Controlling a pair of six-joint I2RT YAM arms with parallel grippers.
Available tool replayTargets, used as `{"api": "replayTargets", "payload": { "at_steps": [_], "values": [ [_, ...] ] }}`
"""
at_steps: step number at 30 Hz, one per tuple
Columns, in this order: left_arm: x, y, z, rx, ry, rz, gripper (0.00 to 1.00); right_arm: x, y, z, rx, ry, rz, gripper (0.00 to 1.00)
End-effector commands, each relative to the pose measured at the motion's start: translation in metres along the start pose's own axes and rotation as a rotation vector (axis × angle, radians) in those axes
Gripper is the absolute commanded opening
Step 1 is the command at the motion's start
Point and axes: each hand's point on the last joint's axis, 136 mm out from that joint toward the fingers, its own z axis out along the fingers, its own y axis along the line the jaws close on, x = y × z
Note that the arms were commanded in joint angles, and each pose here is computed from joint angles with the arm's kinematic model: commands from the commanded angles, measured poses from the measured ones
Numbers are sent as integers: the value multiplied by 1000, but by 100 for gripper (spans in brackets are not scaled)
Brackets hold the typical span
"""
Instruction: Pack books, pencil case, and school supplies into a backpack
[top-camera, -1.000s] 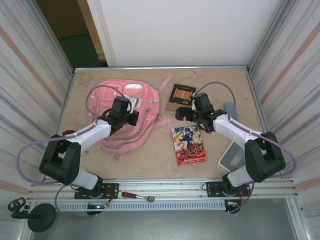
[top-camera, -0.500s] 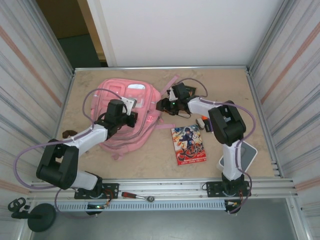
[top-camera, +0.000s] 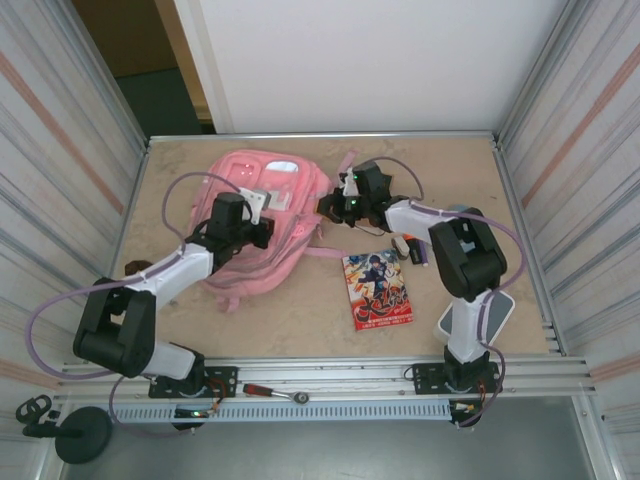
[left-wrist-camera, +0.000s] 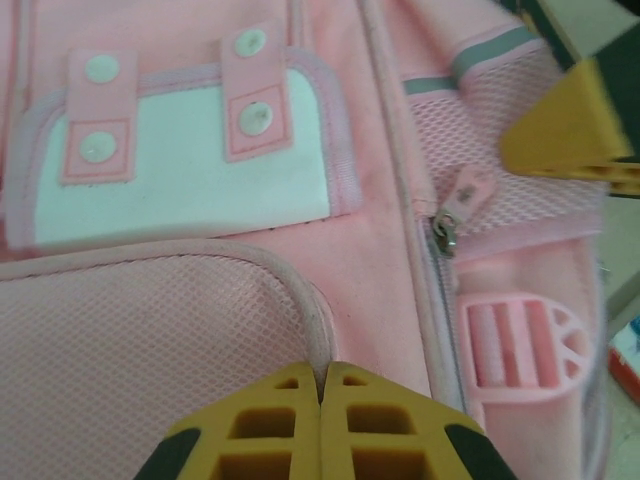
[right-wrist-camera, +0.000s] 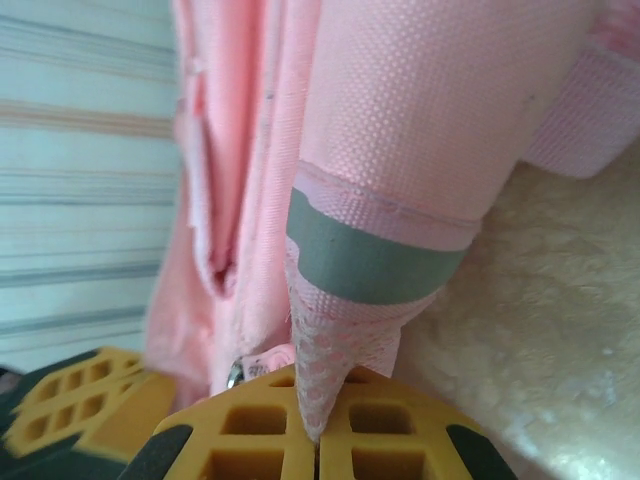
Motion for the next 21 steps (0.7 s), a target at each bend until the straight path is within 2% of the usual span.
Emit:
{"api": "replayTargets", "payload": {
  "at_steps": [1,6,11,14,15,16,18,21],
  "values": [
    [-58,12,2,-41,-122,-14,0,-6,67,-41,-130,-80,-70,0],
    [-86,24,19,-72,-99,-47,0,5,72,-61,-93,-168,-62,0],
    [-113,25,36,-60,-62,-84,2,22,78,-64,-51,-259,-69,0],
    [-119,37,33,-124,-36,-131,15,29,81,-59,-20,-302,-71,0],
    [-121,40,26,-149,-37,-149,24,31,81,-55,-15,-311,-63,0],
    [-120,42,17,-171,-42,-166,34,31,79,-52,-13,-322,-48,0],
    [-116,40,-5,-184,-65,-204,47,33,77,-47,-17,-340,-15,0],
    [-102,23,-46,-145,-137,-252,57,34,77,-41,-33,-356,15,0]
  ]
}}
